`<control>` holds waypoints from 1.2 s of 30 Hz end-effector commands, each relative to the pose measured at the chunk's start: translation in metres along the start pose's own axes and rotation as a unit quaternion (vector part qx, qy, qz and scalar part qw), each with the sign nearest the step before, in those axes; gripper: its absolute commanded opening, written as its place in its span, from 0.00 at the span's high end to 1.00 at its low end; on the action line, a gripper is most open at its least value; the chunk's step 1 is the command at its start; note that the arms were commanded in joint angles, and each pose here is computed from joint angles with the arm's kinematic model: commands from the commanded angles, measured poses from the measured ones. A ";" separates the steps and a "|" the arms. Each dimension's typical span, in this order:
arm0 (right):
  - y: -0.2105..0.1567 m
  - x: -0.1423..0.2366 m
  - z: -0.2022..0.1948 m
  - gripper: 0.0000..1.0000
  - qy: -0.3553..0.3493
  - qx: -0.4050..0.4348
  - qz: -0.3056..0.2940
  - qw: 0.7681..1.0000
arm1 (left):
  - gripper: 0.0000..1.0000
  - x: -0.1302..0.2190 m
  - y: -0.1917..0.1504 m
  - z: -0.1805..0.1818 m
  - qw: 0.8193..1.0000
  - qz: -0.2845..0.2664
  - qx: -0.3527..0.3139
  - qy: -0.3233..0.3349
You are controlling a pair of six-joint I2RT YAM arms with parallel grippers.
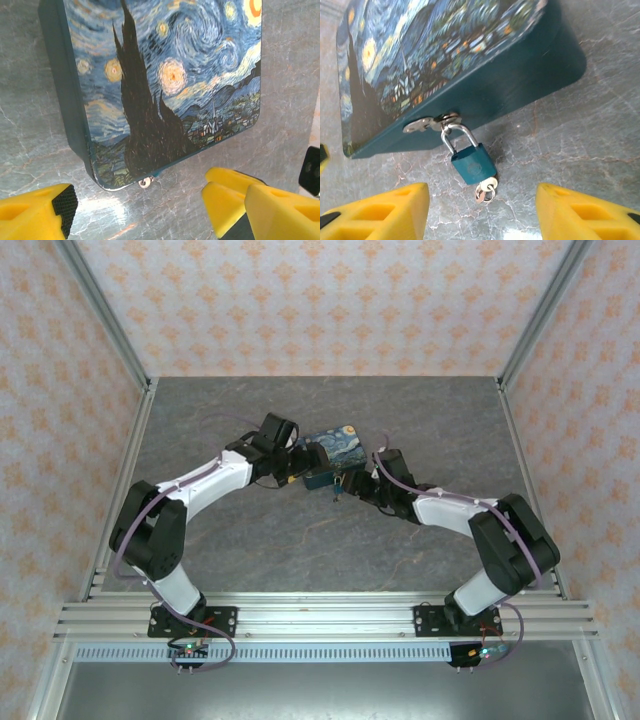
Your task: Unlock the padlock with the key
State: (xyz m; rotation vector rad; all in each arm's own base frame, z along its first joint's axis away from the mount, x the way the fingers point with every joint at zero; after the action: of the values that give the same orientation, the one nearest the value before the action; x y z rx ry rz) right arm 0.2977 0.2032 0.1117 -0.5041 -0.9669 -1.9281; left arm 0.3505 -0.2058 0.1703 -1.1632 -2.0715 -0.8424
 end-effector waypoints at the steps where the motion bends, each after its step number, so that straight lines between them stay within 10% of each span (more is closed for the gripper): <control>1: -0.004 -0.007 0.011 0.40 -0.025 0.036 0.008 0.999 | 0.12 0.007 0.007 0.003 1.000 -0.012 -0.016 0.025; 36: -0.012 -0.042 0.028 0.54 -0.213 0.170 0.054 0.961 | 0.12 0.000 0.013 0.006 1.000 -0.009 -0.002 0.018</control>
State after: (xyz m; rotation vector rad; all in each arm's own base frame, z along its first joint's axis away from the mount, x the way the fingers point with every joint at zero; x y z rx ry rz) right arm 0.3063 0.2540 0.0962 -0.7285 -1.4252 -1.5699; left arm 0.3541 -0.1988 0.1659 -1.1329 -2.0440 -0.8566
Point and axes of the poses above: each hand's point on the last joint's axis, 136 mm out from that joint toward the fingers, its own x axis back along the fingers, its own z axis along the line the jaws close on, y = z × x, the point moved 6 cm from there along x, back along the fingers, and after that the axes turned 1 degree about x, right-handed, at the moved point
